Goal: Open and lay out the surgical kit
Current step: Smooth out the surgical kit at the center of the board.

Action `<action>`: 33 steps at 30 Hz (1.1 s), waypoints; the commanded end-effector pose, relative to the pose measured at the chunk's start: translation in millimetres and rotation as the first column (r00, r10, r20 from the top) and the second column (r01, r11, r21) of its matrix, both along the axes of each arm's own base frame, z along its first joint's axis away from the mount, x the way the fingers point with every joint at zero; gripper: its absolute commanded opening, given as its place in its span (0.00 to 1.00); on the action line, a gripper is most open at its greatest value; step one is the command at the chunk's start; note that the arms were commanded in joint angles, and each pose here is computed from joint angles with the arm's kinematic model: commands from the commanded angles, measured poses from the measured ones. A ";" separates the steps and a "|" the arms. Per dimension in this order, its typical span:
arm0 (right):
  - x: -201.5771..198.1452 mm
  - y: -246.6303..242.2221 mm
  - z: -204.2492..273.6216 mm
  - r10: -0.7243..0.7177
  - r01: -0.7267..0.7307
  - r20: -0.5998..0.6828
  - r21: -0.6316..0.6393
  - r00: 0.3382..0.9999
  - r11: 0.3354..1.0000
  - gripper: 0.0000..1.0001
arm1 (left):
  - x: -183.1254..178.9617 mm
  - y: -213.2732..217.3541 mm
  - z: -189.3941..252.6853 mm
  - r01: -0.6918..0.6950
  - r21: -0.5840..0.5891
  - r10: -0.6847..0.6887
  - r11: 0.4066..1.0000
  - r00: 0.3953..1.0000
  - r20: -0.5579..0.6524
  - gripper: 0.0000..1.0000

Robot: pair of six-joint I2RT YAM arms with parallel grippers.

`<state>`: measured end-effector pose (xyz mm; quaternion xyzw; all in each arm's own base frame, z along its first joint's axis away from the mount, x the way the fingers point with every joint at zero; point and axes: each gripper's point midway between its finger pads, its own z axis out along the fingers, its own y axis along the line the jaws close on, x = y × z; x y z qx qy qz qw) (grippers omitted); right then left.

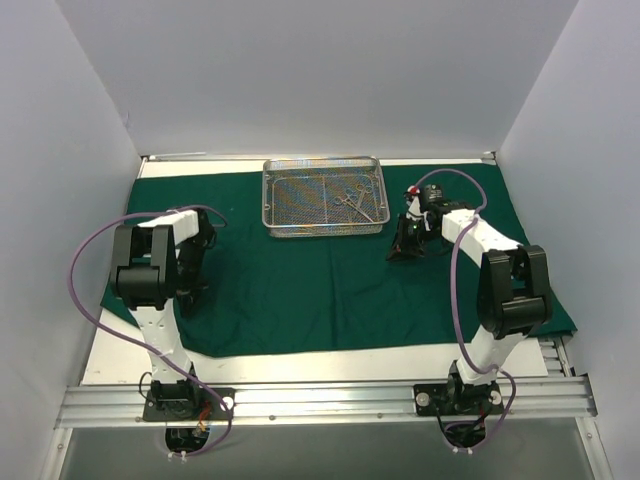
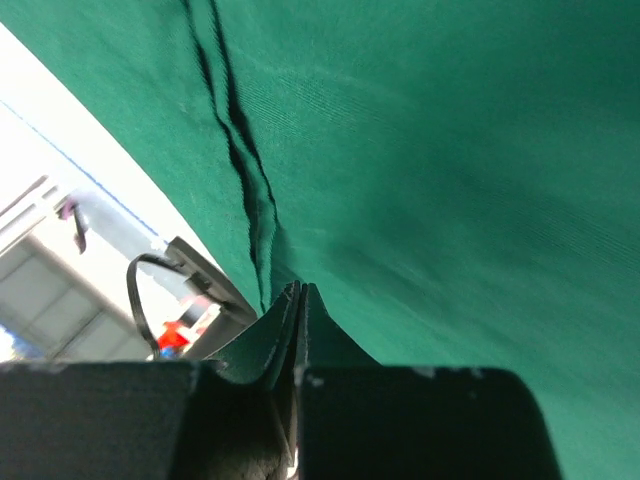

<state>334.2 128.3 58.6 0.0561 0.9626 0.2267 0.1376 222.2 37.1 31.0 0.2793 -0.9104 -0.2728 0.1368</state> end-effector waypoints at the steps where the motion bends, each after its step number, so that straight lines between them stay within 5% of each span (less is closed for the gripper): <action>1: 0.1 4.5 21.3 0.019 -0.019 0.043 0.015 0.999 1.000 0.00 | -30.7 6.8 -1.3 0.024 0.022 -0.020 0.999 0.987 -0.159 0.02; 12: -1.6 4.0 24.6 0.018 -0.019 0.053 0.015 0.998 1.000 0.00 | -63.5 22.8 0.9 -0.105 0.053 0.116 0.993 0.953 -0.279 0.02; 22: 0.5 9.7 27.9 0.030 -0.032 0.058 0.034 0.998 0.999 0.00 | -100.9 68.7 68.0 -0.344 0.220 0.389 0.913 0.897 -0.208 0.02; 26: 1.8 17.1 27.6 0.039 -0.042 0.059 0.052 0.997 0.998 0.00 | -128.7 73.1 80.3 -0.454 0.171 0.481 0.874 0.859 -0.173 0.02; 33: 3.5 30.3 29.7 0.078 -0.082 0.065 0.056 0.995 0.995 0.00 | -119.3 73.8 89.6 -0.411 0.174 0.432 0.895 0.895 -0.107 0.02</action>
